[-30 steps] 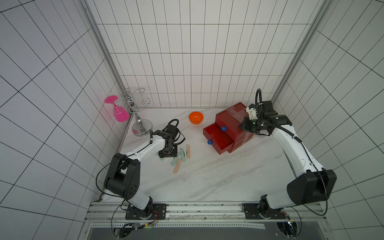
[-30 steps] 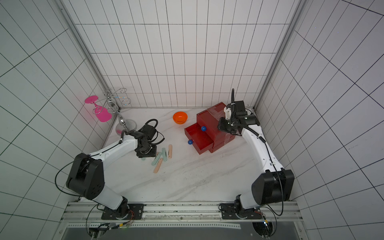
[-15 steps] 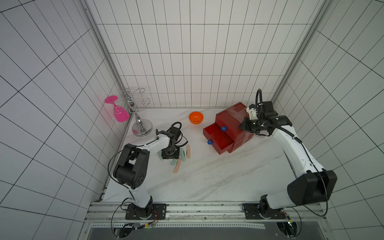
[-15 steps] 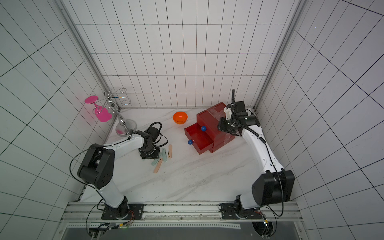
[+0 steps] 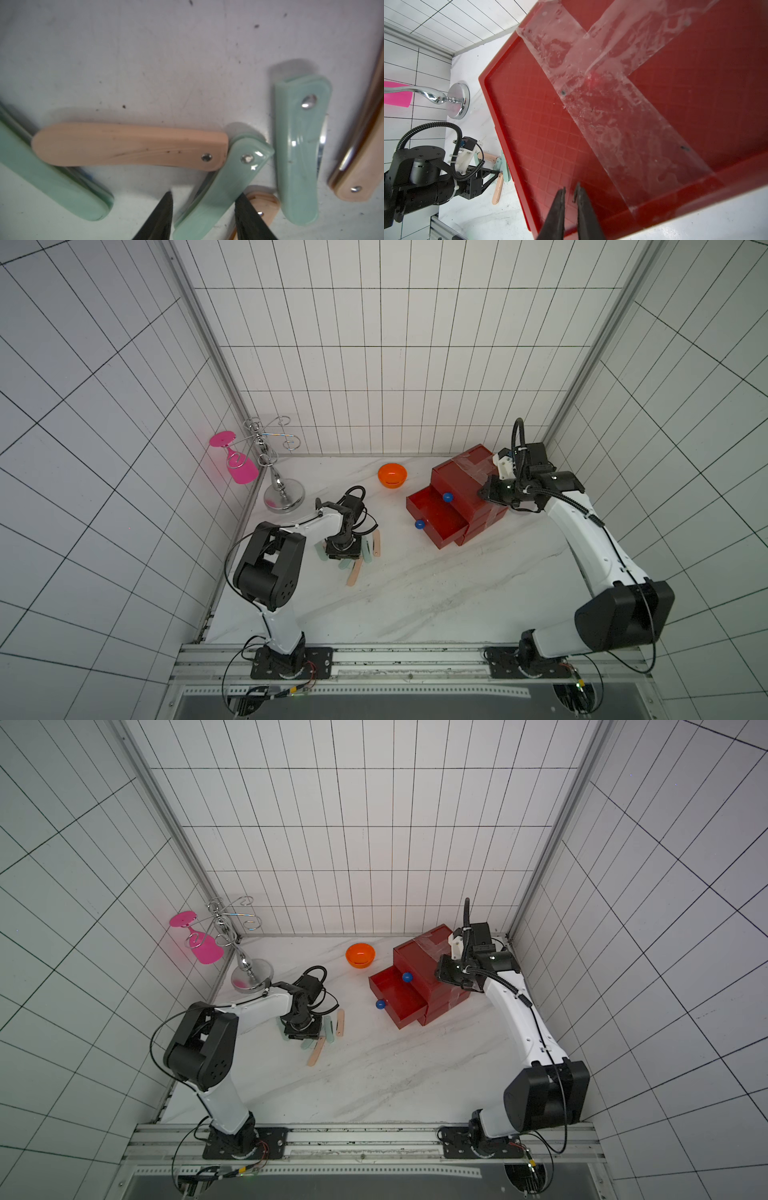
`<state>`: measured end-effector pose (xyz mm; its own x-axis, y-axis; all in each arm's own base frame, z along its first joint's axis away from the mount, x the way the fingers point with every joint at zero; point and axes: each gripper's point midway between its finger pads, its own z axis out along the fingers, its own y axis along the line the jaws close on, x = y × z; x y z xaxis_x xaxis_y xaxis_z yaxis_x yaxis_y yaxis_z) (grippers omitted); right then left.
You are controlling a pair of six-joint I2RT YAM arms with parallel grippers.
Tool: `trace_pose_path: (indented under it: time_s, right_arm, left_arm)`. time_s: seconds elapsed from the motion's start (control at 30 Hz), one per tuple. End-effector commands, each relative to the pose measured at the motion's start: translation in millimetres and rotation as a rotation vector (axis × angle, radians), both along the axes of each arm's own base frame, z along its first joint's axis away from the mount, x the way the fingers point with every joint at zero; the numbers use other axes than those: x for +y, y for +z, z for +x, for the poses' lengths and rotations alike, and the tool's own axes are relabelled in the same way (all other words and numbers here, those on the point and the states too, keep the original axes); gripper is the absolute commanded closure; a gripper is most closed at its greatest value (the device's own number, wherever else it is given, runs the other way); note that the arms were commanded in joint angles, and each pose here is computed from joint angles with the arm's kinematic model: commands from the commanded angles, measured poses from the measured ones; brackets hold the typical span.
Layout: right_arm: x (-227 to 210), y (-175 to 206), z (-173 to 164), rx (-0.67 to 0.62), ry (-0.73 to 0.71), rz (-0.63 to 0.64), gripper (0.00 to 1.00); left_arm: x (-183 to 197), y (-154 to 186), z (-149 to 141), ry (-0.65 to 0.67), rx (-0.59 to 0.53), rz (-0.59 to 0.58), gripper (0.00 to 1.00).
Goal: Place the fruit knives into the drawer by color
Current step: Pick up the fruit knife from the center of the board.
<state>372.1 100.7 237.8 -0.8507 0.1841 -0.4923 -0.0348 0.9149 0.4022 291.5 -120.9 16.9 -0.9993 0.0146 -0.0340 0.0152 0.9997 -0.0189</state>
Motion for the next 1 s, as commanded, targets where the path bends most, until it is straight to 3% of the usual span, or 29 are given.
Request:
trace_pose_path:
  time_s: [0.0,0.7,0.97]
  right_arm:
    - [-15,-73,-50,0.342,-0.031,-0.077,0.84]
    - [-13,-75,-50,0.344,-0.024,-0.070,0.84]
    - [-14,-75,-50,0.345,-0.023,-0.069,0.84]
  left_arm:
    - [-6,-3,8,-0.001,-0.013,-0.010,0.51]
    - [-12,-21,1,0.003,0.042,-0.002,0.72]
    - [-12,-18,-4,0.015,0.035,-0.006,0.75]
